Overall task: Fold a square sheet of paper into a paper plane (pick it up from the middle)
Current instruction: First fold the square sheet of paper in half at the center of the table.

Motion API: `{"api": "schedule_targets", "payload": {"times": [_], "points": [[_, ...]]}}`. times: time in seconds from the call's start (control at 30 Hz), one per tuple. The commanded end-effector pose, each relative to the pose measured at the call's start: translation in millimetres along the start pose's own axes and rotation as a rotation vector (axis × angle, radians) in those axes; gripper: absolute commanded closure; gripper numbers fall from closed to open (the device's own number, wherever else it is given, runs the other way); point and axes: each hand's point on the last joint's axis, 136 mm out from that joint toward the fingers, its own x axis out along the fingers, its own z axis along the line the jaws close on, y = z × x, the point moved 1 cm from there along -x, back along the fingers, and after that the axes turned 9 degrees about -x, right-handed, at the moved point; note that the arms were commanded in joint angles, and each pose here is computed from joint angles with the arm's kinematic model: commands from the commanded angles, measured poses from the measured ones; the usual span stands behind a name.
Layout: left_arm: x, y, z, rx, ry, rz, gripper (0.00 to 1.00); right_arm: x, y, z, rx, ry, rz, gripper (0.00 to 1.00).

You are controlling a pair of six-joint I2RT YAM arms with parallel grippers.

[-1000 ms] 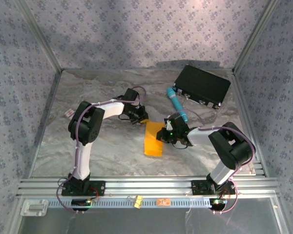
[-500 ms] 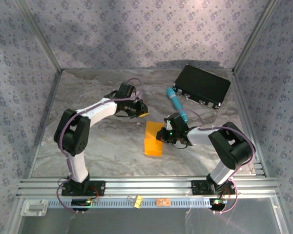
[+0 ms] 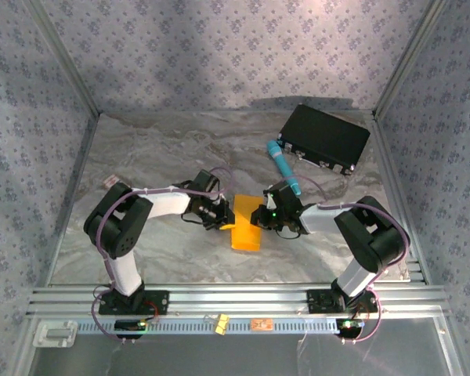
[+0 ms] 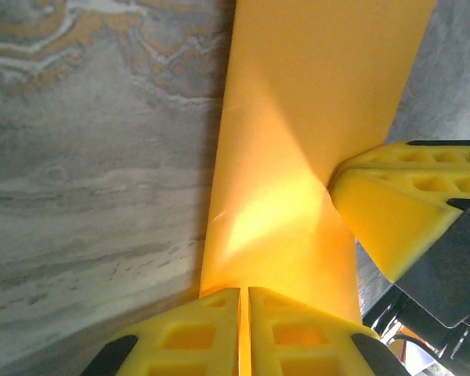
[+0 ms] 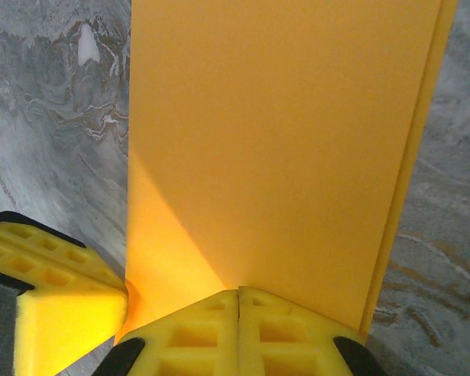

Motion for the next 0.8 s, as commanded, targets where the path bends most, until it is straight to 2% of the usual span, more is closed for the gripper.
{"api": "schedule_targets", "payload": {"times": [0.0,0.13,0.47,0.6,0.77], "points": [[-6,0,-12,0.045,0.047,-0.012,0.88,4,40,-42,0.078,0.168,0.121,1.00],[-6,2,-6,0.058,0.023,-0.009,0.89,5,42,-43,0.080,0.168,0.125,1.00],[1,9,44,0.084,-0.139,-0.009,0.89,7,45,-44,0.083,0.171,0.126,1.00],[-8,8,31,0.098,-0.118,-0.028,0.89,7,44,-44,0.083,0.172,0.124,1.00],[-26,4,-12,0.119,-0.019,-0.056,0.88,6,42,-42,0.081,0.168,0.120,1.00]]}}
